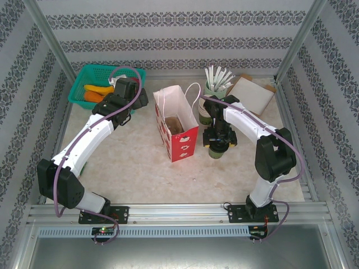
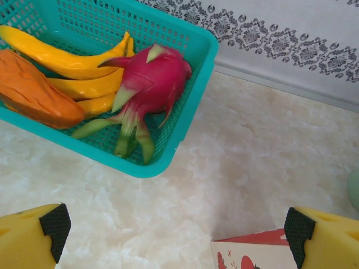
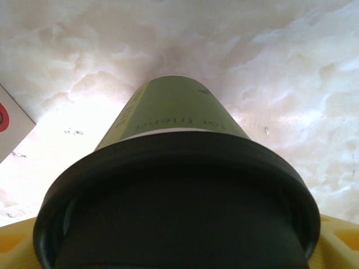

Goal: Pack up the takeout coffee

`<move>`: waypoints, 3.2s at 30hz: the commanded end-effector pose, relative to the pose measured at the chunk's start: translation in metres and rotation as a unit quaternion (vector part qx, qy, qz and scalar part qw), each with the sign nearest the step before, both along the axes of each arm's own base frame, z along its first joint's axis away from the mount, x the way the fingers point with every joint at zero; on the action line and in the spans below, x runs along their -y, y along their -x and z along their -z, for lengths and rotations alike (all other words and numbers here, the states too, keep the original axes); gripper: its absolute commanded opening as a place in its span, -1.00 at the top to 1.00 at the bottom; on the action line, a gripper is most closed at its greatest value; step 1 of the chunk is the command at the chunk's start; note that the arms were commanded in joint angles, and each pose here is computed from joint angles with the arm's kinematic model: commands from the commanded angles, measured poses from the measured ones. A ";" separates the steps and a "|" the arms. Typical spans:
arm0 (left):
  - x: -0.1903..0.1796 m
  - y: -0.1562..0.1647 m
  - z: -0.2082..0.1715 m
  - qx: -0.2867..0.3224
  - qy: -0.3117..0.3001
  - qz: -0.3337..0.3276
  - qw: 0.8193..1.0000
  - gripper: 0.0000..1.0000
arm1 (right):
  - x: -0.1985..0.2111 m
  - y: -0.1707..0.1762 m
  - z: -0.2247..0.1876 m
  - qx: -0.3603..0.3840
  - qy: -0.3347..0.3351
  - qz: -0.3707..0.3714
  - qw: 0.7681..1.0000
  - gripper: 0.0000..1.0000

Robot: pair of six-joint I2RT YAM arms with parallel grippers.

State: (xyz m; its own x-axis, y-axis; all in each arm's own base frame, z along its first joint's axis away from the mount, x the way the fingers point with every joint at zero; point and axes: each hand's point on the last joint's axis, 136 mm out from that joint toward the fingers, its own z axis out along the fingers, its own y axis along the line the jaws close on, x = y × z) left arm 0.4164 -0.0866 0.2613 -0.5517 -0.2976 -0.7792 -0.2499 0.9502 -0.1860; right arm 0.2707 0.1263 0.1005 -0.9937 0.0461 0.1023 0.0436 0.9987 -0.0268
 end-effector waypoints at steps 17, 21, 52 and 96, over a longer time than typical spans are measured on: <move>0.008 -0.026 -0.052 0.042 0.030 0.107 0.993 -0.99 | 0.010 0.012 -0.032 0.049 -0.018 -0.034 0.998 -0.41; 0.019 -0.033 -0.060 0.050 0.026 0.161 0.985 -0.99 | 0.012 0.018 -0.041 0.056 -0.022 -0.041 0.997 -0.39; 0.134 -0.045 -0.020 -0.050 0.002 0.570 0.820 -0.33 | 0.021 0.045 -0.108 0.094 -0.029 -0.083 0.992 -0.33; 0.146 0.005 -0.036 -0.061 0.047 0.454 0.888 1.00 | -0.044 0.036 -0.274 0.301 -0.118 -0.200 0.925 -0.26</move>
